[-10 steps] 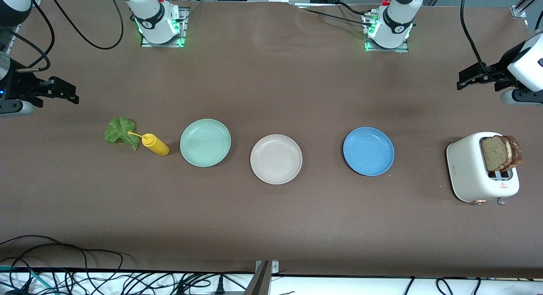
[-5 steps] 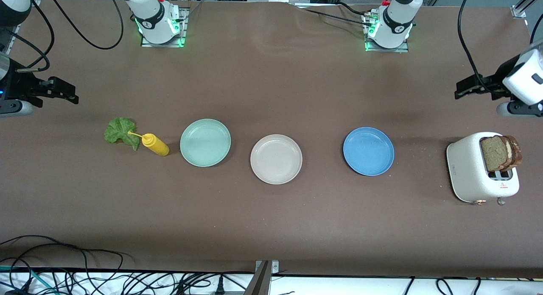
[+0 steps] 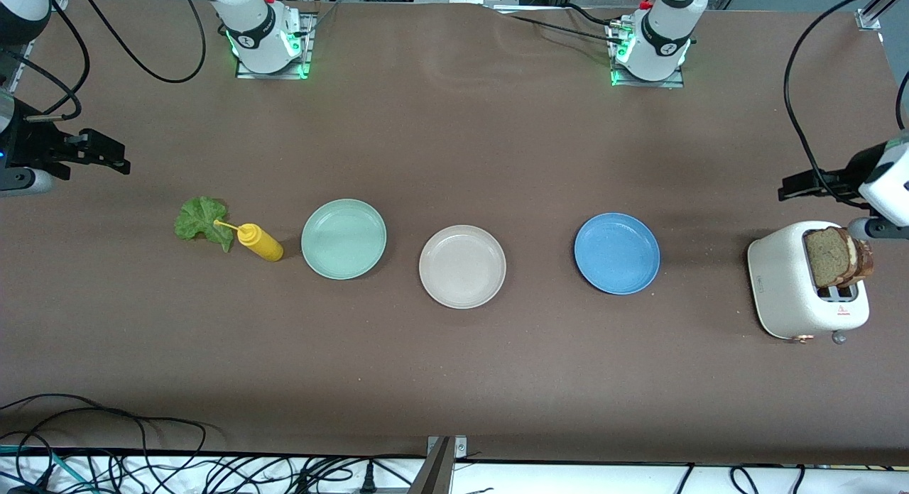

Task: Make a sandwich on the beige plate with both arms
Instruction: 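Move the left gripper down over the bread slices in the toaster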

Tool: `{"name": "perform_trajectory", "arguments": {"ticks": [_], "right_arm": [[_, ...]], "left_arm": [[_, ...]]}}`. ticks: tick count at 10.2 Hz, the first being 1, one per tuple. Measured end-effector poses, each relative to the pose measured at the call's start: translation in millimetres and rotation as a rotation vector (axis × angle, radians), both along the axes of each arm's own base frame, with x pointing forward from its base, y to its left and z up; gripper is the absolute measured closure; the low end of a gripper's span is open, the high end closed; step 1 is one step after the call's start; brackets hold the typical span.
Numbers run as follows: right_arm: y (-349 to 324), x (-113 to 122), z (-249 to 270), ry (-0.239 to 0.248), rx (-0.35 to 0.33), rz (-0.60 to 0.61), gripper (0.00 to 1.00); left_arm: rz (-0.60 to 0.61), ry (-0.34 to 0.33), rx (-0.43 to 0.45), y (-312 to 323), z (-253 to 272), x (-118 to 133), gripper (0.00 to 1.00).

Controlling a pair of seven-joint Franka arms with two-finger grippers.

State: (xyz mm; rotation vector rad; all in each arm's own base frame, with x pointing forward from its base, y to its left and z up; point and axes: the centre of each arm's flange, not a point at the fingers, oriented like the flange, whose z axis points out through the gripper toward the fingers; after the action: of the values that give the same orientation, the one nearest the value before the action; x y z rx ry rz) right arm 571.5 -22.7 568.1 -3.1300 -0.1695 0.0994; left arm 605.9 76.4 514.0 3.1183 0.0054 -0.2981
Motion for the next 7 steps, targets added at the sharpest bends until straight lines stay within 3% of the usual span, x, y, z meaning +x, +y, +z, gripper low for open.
{"name": "perform_trajectory", "arguments": {"ticks": [7], "right_arm": [[-0.6,0.1,-0.2,0.001,0.0,-0.001,0.0]], "left_arm": [[-0.069,-0.043,0.043,61.3,-83.9,37.2,0.0]]}}
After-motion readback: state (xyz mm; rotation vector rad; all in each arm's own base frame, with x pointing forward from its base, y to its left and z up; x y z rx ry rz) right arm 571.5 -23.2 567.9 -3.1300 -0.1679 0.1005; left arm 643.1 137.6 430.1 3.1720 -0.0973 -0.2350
